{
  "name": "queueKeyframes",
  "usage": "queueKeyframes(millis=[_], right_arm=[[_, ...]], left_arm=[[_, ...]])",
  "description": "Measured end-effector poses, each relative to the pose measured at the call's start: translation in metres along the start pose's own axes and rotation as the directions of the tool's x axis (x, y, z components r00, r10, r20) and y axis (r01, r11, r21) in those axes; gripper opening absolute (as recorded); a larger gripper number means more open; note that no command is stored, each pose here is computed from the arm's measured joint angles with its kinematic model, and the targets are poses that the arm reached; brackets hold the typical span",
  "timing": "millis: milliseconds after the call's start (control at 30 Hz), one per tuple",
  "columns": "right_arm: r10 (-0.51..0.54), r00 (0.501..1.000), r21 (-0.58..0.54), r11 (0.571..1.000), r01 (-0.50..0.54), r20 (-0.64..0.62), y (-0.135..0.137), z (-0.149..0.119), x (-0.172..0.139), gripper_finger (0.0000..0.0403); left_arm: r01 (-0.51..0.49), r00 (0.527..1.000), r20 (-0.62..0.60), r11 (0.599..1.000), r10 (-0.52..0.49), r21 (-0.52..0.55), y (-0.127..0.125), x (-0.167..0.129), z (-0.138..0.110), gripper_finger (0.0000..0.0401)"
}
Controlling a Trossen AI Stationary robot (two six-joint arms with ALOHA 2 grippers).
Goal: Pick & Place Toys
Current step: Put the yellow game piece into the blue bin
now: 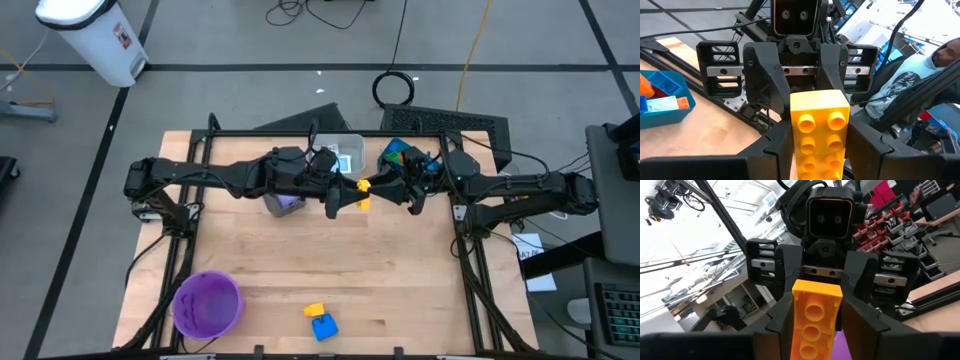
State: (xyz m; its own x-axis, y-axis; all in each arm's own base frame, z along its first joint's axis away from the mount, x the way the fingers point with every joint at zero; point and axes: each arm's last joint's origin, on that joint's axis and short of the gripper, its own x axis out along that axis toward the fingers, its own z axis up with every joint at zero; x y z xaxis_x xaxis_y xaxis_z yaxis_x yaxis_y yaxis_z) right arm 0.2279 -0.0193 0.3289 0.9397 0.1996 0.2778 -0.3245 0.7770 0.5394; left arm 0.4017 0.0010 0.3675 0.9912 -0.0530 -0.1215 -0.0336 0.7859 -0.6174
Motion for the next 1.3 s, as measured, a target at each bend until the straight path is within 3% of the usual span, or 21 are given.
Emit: queueKeyframes(millis=[267, 433, 600, 1033, 1167, 1300], right_arm=[[-0.005, 1.000, 0.003, 1.000, 0.005, -0.001, -0.001, 0.000, 0.000, 0.0123], [-0.017, 1.000, -0.004, 1.000, 0.017, 0.008, -0.004, 0.004, -0.003, 0.0123], [-0.007, 1.000, -0.025, 1.000, 0.007, 0.027, -0.003, 0.014, -0.010, 0.0123], [-0.030, 0.991, -0.089, 0.995, 0.042, 0.129, 0.007, 0.040, -0.036, 0.0123], [-0.107, 0.987, -0.115, 0.986, 0.121, 0.122, 0.004, 0.047, -0.050, 0.0123], [-0.254, 0.962, -0.141, 0.953, 0.267, 0.104, -0.005, 0.051, -0.068, 0.0123]], left_arm=[[0.020, 1.000, 0.004, 1.000, -0.020, -0.003, -0.001, 0.000, 0.001, 0.0241], [0.027, 1.000, 0.014, 1.000, -0.027, -0.005, -0.001, -0.002, 0.004, 0.0276], [0.023, 0.999, 0.043, 0.999, -0.025, 0.035, -0.001, -0.008, 0.012, 0.0284], [-0.027, 0.997, 0.073, 0.999, 0.025, 0.020, 0.020, -0.010, 0.027, 0.0287], [-0.047, 0.996, 0.075, 0.999, 0.045, 0.016, 0.026, -0.011, 0.030, 0.0287], [-0.026, 0.997, 0.072, 0.999, 0.025, 0.018, 0.027, -0.012, 0.032, 0.0287]])
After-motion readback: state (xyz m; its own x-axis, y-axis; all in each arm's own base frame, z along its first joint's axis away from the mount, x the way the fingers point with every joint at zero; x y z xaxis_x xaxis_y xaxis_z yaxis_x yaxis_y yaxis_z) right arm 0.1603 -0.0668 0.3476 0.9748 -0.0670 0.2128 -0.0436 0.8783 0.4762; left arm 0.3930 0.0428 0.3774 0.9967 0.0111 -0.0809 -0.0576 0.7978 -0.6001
